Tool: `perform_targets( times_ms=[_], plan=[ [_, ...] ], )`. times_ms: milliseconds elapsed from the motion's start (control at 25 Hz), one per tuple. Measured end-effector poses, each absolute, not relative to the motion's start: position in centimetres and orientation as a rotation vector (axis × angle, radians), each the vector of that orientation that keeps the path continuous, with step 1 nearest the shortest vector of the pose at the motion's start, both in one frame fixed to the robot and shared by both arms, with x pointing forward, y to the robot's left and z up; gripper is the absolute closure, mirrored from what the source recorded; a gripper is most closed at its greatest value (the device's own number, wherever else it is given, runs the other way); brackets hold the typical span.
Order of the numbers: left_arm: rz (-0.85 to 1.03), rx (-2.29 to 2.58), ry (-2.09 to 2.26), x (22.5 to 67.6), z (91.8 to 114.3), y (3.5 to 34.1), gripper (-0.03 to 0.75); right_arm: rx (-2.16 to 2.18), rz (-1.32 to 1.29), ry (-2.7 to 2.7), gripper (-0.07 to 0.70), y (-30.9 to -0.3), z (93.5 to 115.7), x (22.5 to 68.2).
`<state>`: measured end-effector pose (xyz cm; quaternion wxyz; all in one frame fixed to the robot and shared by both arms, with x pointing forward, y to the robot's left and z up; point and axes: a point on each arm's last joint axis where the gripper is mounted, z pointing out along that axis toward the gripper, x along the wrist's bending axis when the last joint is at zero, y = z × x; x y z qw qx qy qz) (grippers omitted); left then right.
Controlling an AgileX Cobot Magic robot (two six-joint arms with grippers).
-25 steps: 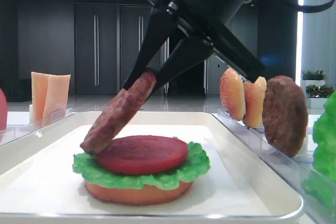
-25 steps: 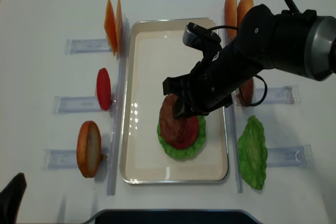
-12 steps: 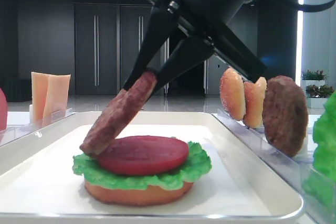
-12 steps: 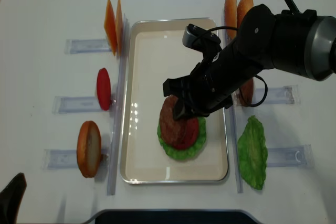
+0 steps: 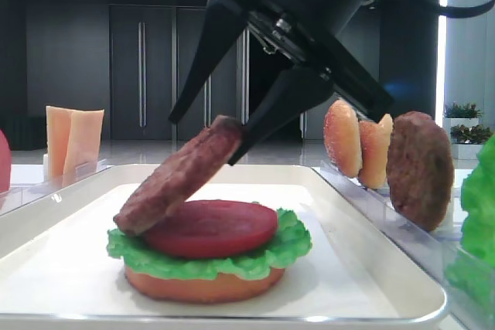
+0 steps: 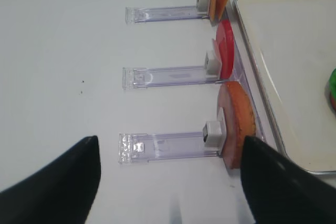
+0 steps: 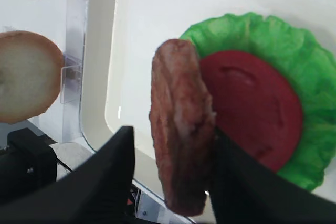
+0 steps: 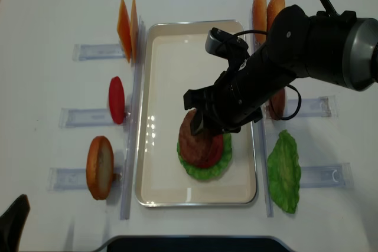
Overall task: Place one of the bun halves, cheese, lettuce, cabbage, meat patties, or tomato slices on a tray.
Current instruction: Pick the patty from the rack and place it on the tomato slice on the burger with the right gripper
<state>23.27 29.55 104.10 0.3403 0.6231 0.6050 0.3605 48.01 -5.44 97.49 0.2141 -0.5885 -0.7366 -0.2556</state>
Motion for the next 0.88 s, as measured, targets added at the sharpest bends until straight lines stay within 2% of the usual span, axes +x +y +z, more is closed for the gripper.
perform_targets(
  times_ms=[320, 880],
  plan=[
    [0.938, 1.622, 1.575, 23.3, 104.1, 29.6, 0.076, -1.635, -0.685, -2.086, 0.194, -5.7, 97.4, 48.1],
    [0.938, 1.622, 1.575, 23.3, 104.1, 29.6, 0.076, -1.760, -0.519, -2.295, 0.183, -6.5, 100.1, 49.9]
  ],
)
